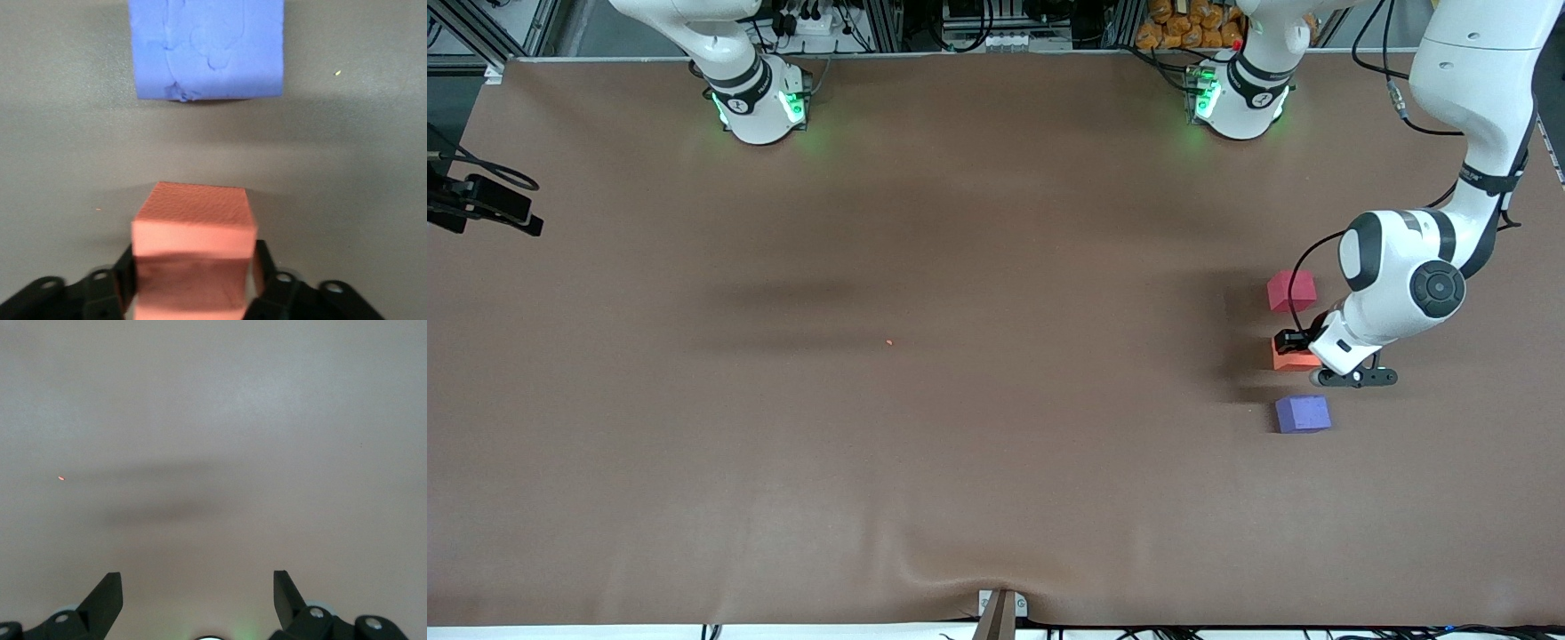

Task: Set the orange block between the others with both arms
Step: 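Open the left gripper and raise it off the orange cube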

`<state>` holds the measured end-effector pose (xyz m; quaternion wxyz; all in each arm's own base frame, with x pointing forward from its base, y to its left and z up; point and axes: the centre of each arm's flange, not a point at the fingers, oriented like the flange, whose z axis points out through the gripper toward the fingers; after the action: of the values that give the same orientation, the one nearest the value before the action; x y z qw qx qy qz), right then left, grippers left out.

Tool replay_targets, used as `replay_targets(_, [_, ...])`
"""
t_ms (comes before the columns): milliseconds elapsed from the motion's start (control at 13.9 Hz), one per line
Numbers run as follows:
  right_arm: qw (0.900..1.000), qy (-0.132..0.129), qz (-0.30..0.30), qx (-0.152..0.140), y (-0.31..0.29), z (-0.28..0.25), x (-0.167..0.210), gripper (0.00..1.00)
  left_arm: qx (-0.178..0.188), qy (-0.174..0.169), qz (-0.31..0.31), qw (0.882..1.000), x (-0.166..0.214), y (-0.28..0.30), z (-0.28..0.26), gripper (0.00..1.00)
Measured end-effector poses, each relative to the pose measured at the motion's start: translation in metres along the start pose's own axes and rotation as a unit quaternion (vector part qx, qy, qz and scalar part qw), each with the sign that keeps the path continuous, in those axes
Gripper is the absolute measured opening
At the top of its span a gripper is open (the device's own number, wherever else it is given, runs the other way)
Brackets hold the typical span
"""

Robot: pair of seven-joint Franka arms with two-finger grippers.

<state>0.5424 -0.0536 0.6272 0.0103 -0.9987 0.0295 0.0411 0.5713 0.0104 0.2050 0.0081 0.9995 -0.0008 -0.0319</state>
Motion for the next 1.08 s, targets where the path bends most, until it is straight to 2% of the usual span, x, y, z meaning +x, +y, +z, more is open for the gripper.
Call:
replay_targets(143, [1.000,0.000,0.000,0.000,0.000,0.000,0.000,1.00,0.000,0.004,0.001,1.000,0.002,0.001,-0.002,0.96])
replay_targets(215, [1.000,0.000,0.000,0.000,0.000,0.000,0.000,1.00,0.000,0.010,0.001,1.000,0.004,0.002,-0.007,1.00])
replay_targets(359, [1.000,0.000,0.000,0.000,0.000,0.000,0.000,1.00,0.002,0.016,0.003,1.000,0.008,0.003,-0.031,1.00])
replay_targets(502, [1.000,0.001,-0.001,0.000,-0.001,-0.001,0.000,1.00,0.008,0.011,0.008,1.000,0.009,0.010,-0.081,1.00])
replay_targets(861, [1.000,0.002,-0.003,0.000,-0.003,-0.002,-0.001,1.00,0.013,0.030,0.001,0.999,-0.013,0.040,-0.276,1.00])
replay_targets(1076, [1.000,0.001,-0.005,0.000,-0.005,-0.002,-0.001,1.00,0.017,0.025,-0.002,1.000,-0.030,0.041,-0.366,1.00])
